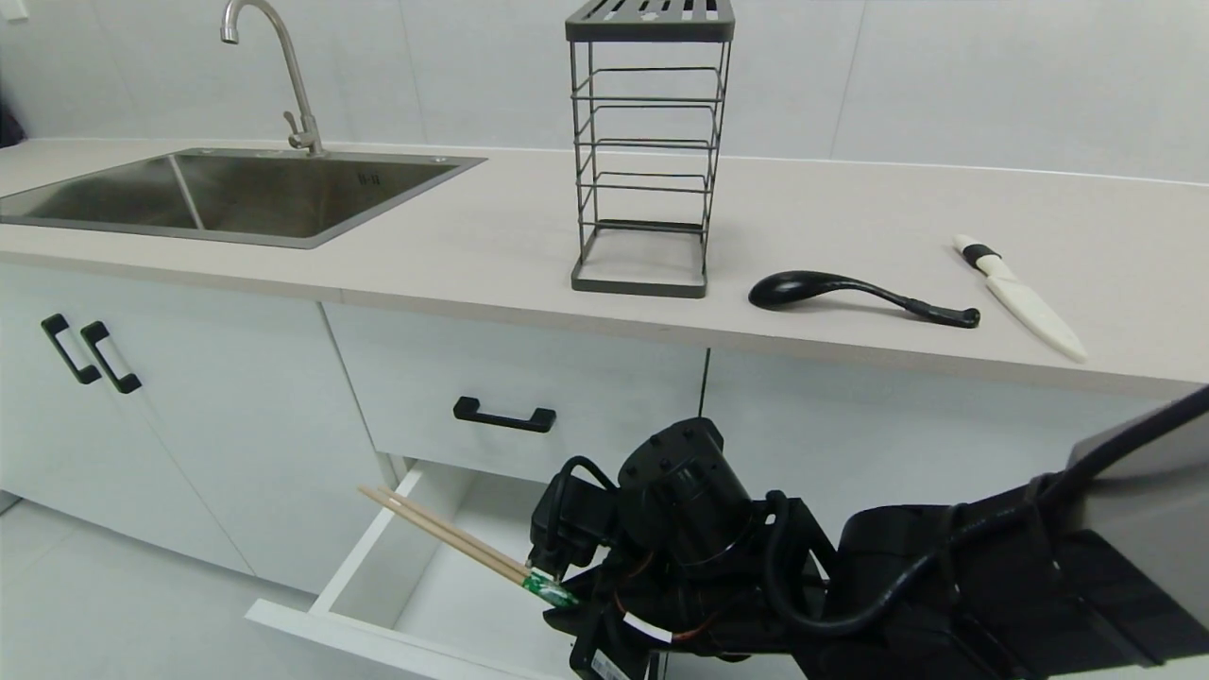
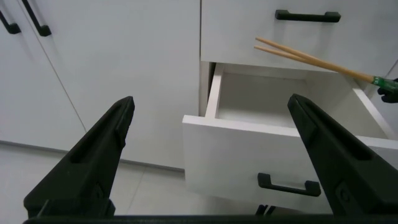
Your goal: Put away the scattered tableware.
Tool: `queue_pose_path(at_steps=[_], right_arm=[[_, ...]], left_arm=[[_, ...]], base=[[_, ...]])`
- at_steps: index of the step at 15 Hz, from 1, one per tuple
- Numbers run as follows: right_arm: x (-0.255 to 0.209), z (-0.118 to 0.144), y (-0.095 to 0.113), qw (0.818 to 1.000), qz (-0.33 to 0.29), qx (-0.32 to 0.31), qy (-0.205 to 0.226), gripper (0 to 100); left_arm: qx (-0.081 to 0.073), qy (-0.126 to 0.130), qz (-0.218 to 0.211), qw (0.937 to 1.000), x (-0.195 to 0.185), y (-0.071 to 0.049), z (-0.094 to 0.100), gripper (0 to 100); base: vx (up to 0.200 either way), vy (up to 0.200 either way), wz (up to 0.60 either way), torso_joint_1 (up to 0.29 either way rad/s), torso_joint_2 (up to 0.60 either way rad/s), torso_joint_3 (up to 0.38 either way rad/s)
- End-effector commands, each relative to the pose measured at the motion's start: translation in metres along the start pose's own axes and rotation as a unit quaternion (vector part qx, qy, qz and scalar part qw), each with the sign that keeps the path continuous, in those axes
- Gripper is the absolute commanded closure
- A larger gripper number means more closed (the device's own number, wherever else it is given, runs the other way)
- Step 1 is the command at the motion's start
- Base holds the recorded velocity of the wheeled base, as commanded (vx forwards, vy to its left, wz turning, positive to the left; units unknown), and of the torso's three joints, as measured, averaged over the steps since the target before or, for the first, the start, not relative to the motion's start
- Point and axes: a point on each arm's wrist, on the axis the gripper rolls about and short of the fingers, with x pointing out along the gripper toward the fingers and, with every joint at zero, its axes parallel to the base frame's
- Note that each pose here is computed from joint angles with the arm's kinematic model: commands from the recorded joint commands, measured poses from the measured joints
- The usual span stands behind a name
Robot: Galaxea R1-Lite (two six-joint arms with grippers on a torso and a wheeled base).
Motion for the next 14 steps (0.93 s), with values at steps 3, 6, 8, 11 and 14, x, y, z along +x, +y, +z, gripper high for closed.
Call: queue_pose_path(at_steps=[3, 6, 8, 11, 14], right_arm=[[0.006, -0.006, -0.009, 1.0, -0.009, 0.009, 0.011, 100], [0.013, -0.008, -0.013, 1.0, -0.012, 0.012, 0.017, 100], [0.024, -0.005, -0.017, 1.0, -0.014, 0.013, 0.013, 100], [0.035, -0.007, -0.019, 1.0, -0.013, 0.013, 0.018, 100], [0.048, -0.009, -0.024, 0.999, -0.014, -0.016, 0.024, 100]], left_arm=[[0.0, 0.001, 0.0, 1.0, 0.0, 0.0, 0.0, 0], [0.0, 0.001, 0.0, 1.0, 0.0, 0.0, 0.0, 0], [0.0, 0.001, 0.0, 1.0, 0.0, 0.0, 0.0, 0], [0.0, 0.001, 0.0, 1.0, 0.0, 0.0, 0.0, 0], [0.0, 0.001, 0.0, 1.0, 0.0, 0.0, 0.0, 0]], base=[[0.0, 0.0, 0.0, 0.0, 0.06, 0.029], [0.0, 0.0, 0.0, 0.0, 0.0, 0.0], [0.0, 0.0, 0.0, 0.0, 0.0, 0.0], [0.0, 0.0, 0.0, 0.0, 0.0, 0.0], [0.0, 0.0, 0.0, 0.0, 0.0, 0.0]])
